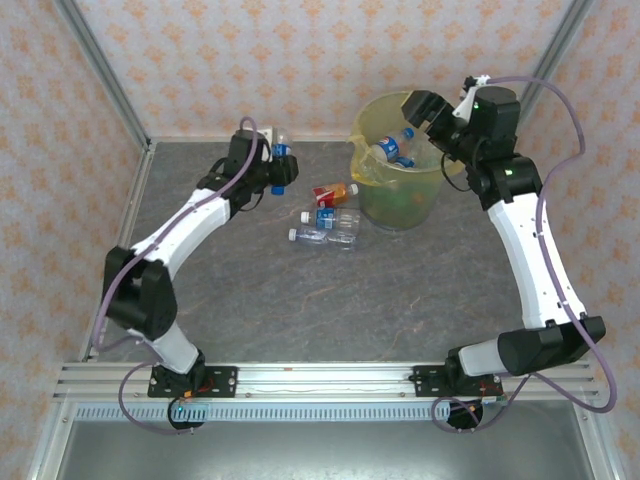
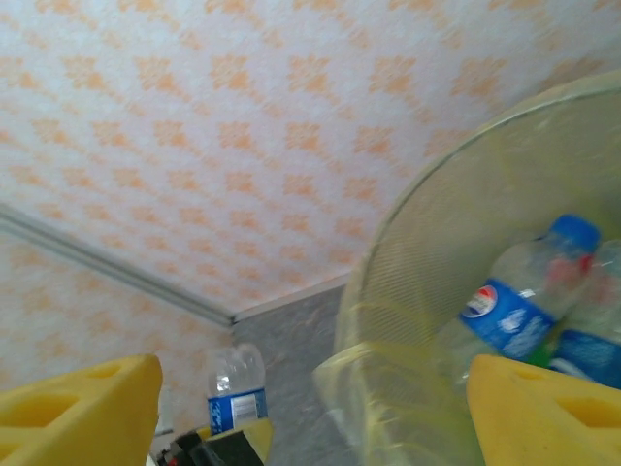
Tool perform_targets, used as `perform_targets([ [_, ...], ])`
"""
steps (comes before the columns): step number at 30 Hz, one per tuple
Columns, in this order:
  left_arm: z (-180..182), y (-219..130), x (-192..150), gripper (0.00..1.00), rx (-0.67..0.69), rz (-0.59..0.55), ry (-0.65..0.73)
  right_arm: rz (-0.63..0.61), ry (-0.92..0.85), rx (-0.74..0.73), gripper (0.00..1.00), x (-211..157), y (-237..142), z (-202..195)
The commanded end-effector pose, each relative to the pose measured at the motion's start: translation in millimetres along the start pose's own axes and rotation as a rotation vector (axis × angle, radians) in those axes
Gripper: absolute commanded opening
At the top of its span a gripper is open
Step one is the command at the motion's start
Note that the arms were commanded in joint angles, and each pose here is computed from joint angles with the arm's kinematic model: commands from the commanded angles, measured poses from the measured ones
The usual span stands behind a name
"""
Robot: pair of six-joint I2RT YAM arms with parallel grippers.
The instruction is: Put the plastic bottles in the bin
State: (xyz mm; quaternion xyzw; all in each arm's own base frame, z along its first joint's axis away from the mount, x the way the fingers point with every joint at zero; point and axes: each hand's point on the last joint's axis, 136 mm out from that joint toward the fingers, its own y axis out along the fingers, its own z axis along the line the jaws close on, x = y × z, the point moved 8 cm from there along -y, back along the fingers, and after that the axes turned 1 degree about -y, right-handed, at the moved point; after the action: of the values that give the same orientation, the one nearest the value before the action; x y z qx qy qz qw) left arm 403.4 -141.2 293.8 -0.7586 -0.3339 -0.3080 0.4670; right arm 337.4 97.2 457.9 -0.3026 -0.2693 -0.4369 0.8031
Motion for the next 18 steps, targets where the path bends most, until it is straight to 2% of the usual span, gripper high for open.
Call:
perform_targets([
  [1,-28.7,-29.9,8.3,0.53,-0.141,-0.064,0.072,0.072,-0.019,0.144,0.81,-12.7,11.6,33.7],
  [9,-73.6,-91.7,16.1,0.53,-0.356,-0.192,0.187,0.237,-0.070,0.258,0.78,-49.1,43.4,79.2],
  [18,-87.8,-107.4,10.3,0.53,-0.448,-0.186,0.234,0.368,-0.102,0.356,0.79,-79.4,58.3,107.1],
])
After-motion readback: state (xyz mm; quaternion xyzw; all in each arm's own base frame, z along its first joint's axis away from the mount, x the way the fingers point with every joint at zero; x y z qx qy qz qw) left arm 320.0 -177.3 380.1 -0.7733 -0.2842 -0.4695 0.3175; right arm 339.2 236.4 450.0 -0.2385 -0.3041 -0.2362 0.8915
